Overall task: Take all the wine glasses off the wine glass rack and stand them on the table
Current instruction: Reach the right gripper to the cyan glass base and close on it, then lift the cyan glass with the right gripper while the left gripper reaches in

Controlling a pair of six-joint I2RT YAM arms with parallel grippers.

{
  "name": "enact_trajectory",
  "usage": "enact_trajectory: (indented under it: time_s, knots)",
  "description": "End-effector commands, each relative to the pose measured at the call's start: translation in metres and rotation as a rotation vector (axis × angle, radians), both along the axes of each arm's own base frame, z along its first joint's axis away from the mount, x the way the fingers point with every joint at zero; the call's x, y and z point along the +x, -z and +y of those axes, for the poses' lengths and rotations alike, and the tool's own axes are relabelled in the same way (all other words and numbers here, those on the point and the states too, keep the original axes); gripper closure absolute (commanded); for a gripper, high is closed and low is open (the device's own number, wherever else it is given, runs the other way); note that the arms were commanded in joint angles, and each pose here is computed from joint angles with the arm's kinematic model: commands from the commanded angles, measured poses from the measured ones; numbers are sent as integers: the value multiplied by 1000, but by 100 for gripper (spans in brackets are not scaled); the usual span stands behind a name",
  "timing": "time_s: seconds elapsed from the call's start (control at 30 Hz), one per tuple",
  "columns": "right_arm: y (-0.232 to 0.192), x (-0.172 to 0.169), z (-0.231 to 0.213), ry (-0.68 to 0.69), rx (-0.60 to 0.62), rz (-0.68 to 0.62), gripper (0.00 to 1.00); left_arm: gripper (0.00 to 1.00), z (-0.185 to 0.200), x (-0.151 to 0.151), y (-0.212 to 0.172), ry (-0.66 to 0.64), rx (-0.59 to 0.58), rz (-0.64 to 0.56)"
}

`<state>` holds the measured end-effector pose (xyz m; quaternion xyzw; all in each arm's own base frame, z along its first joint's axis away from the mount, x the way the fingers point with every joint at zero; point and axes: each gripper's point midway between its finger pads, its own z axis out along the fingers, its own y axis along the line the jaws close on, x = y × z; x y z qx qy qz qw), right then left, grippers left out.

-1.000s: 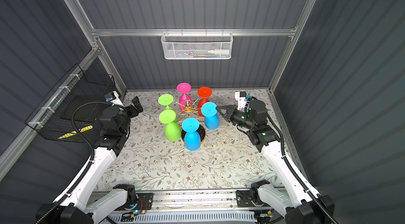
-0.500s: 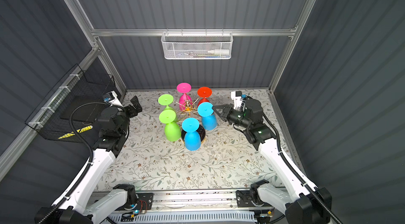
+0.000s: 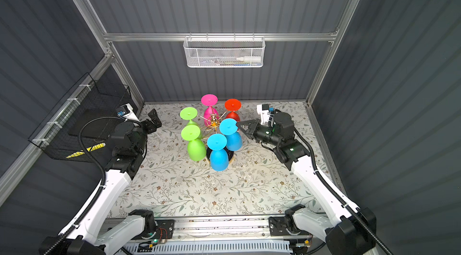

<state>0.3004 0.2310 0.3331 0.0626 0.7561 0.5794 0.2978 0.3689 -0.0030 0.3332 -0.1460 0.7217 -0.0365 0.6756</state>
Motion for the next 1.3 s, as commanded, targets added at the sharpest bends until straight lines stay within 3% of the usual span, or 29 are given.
enact_trajectory:
  time_s: [0.0,0.8,1.0,1.27]
  knots:
    - [-12,-7,0,-3,15,-36,100,0,0,-4,-19,6,-18,-45]
    - [0,-36,-38,129,-54,-34,100,0,2,-7,-28,-8,-18,-105]
    - [-5,-40,-58,183,-82,-52,100,0,-1,-15,-45,21,61,-170]
    - [-29,-42,-102,297,-153,-123,100,0,-23,-29,-78,152,162,-254]
